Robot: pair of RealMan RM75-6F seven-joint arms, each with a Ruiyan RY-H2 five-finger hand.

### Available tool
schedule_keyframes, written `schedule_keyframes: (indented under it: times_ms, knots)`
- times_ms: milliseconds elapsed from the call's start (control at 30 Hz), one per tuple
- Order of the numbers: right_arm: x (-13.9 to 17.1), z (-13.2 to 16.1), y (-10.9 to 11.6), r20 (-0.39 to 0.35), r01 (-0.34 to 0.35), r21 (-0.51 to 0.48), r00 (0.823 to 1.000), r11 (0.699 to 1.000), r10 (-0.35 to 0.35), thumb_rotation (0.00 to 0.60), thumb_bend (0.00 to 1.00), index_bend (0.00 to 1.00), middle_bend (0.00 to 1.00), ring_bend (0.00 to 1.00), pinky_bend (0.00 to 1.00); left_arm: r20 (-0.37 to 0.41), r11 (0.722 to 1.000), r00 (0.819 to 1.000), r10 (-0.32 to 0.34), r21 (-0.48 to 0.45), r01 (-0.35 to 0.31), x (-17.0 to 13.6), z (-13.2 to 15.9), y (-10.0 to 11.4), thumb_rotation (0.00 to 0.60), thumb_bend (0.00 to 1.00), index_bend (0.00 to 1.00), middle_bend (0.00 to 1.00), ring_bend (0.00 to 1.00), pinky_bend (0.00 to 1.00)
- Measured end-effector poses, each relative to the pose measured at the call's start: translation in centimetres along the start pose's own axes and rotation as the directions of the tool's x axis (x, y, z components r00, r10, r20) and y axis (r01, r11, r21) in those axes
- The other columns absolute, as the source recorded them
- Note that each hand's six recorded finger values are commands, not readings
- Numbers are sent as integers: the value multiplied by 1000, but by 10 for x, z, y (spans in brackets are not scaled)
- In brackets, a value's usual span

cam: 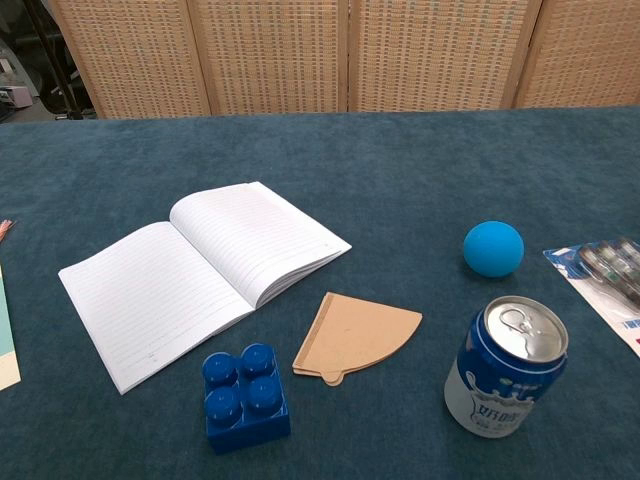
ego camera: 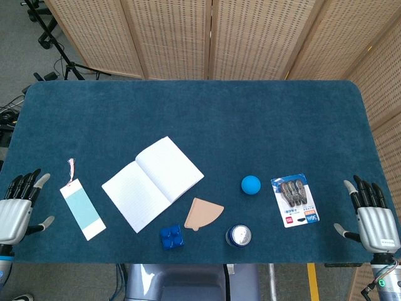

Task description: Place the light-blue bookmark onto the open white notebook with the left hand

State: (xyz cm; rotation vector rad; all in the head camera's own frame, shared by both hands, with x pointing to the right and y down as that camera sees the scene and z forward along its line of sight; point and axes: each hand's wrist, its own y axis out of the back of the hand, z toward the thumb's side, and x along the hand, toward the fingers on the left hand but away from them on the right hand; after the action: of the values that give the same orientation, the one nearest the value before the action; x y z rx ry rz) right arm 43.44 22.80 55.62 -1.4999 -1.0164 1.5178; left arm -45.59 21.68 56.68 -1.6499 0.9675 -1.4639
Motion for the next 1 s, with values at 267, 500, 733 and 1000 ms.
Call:
schedule_keyframes:
  times_ms: [267, 500, 733, 1000]
  knots:
    - [0, -2, 1, 8, 9, 3, 1000, 1000, -9, 600, 156, 0, 0, 0, 0, 99, 996, 991, -86, 24, 84, 8, 1, 2, 600, 166, 15, 0, 0, 0]
    - [-1, -1, 0, 12, 10, 12, 1000, 1000, -10, 600, 156, 0, 0, 0, 0, 206, 975, 959, -193, 150, 164, 15, -1, 6, 600, 167, 15, 0, 0, 0]
    - [-1, -2, 0, 17, 12, 17, 1000, 1000, -12, 600, 156, 0, 0, 0, 0, 285, 942, 926, -247, 293, 161, 16, 0, 1, 600, 167, 15, 0, 0, 0]
    - [0, -5, 3, 23, 22, 4, 1000, 1000, -22, 600, 156, 0, 0, 0, 0, 361, 904, 885, -293, 406, 134, 22, 8, -20, 600, 168, 45, 0, 0, 0]
